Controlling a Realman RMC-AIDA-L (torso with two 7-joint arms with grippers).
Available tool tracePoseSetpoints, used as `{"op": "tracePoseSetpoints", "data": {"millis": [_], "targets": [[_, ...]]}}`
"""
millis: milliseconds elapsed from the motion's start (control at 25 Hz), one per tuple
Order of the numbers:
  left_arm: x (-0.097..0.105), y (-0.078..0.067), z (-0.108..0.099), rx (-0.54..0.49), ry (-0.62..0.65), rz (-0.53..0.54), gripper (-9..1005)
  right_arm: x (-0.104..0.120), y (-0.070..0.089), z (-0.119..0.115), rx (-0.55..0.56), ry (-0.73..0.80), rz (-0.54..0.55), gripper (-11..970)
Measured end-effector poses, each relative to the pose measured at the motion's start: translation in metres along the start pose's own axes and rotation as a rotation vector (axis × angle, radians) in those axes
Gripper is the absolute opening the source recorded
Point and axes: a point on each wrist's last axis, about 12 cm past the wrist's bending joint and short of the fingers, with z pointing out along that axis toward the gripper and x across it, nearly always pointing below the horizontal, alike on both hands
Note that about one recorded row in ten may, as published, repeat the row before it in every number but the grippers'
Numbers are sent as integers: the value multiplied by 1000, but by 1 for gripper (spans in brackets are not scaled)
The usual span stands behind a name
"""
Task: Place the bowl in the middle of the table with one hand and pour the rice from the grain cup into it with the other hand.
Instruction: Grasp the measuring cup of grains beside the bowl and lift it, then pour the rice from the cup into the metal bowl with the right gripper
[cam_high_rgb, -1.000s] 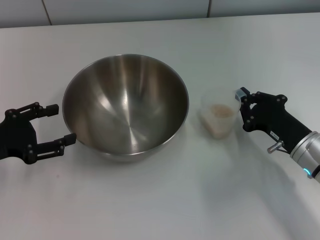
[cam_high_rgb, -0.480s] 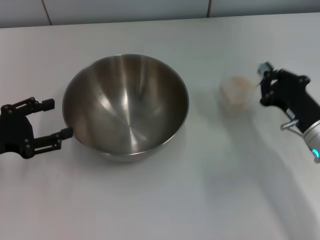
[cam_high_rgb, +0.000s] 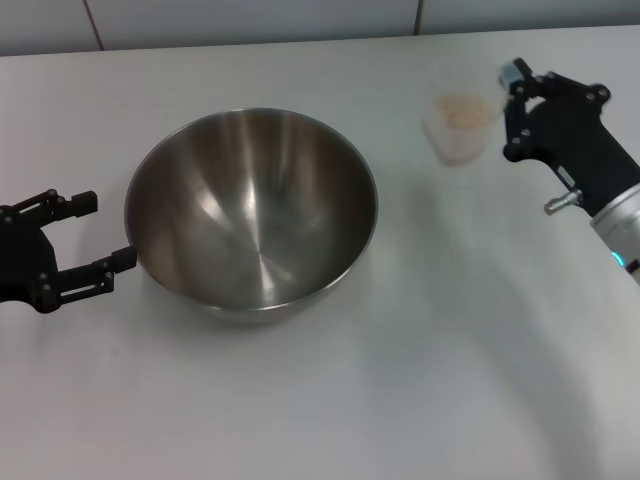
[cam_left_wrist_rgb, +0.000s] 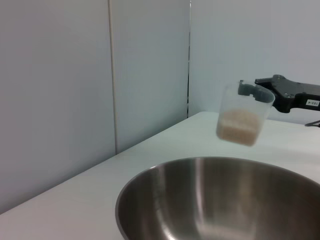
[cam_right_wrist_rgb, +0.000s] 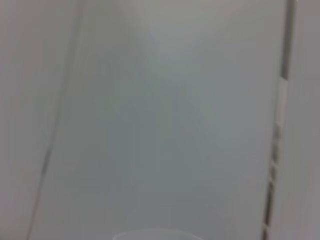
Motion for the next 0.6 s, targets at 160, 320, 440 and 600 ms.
{"op": "tracePoseSetpoints", "data": {"millis": [160, 320, 440, 600], "targets": [[1, -3, 0, 2, -11, -7, 814, -7, 5, 13, -63, -40, -185, 18], [2, -4, -1, -8, -21, -8, 814, -15, 13, 24, -73, -88, -382, 18], [2, -3, -2, -23, -31, -13, 814, -16, 16, 27, -80, -103, -448, 18], [2, -4, -1, -27, -37, -17, 815, -17, 19, 29, -107, -117, -502, 18]]}}
